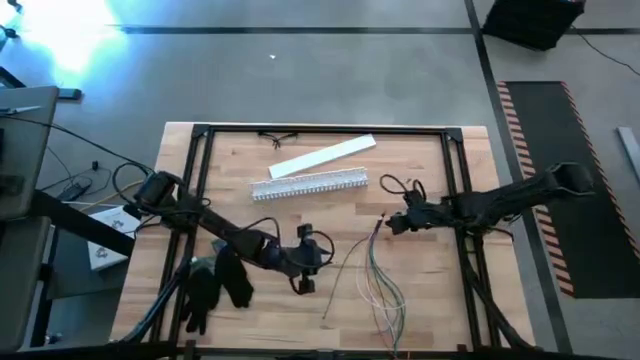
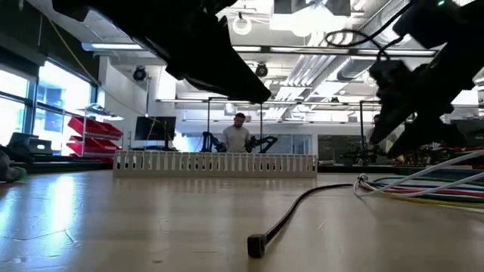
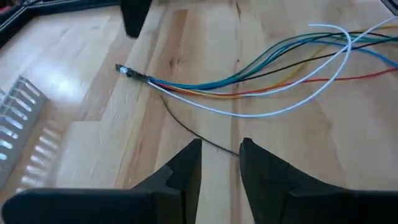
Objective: Ziptie cables
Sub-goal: Wrap the black zip tie on the cable
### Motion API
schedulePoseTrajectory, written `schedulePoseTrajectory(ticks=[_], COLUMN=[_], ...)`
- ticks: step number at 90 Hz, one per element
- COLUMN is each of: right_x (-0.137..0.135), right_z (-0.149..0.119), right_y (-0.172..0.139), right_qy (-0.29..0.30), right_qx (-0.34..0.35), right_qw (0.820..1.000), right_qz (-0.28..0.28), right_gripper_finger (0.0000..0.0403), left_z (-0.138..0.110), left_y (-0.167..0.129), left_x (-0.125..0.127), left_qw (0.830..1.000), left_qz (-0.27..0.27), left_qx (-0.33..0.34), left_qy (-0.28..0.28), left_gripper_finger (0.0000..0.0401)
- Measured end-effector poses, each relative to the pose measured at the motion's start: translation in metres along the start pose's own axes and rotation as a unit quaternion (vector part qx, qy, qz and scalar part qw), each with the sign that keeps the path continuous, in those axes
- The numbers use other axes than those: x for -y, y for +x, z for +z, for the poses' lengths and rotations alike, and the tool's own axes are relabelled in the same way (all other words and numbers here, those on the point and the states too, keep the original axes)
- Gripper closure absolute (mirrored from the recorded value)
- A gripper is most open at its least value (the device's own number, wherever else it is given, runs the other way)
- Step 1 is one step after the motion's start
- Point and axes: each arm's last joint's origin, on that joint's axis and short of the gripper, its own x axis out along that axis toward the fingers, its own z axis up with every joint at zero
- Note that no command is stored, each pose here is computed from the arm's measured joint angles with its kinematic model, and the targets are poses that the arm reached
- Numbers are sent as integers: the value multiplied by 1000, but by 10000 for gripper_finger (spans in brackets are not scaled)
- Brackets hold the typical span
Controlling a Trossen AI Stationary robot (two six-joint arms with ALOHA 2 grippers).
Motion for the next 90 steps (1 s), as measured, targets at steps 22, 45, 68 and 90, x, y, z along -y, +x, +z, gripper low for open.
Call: schedulePoseTrajectory(ticks=[22,45,68,90], right_x=[-13,-27,-28,-32], right_z=[8,9,9,13], right_y=[35,59,65,50], right_qy=[20,-3,-17,-52], right_qx=[2,3,11,25], right_qw=[996,991,988,990], right_qz=[-90,-134,-150,-127], right_gripper_finger=[185,217,328,390], left_z=[-2,-2,-1,3], left_y=[-3,-2,-2,-7], left_x=[4,3,3,1], left_qw=[1000,1000,1000,998], left_qz=[16,17,29,58], left_qx=[-4,-5,2,14], left_qy=[17,13,10,8], left_gripper_finger=[312,312,312,312])
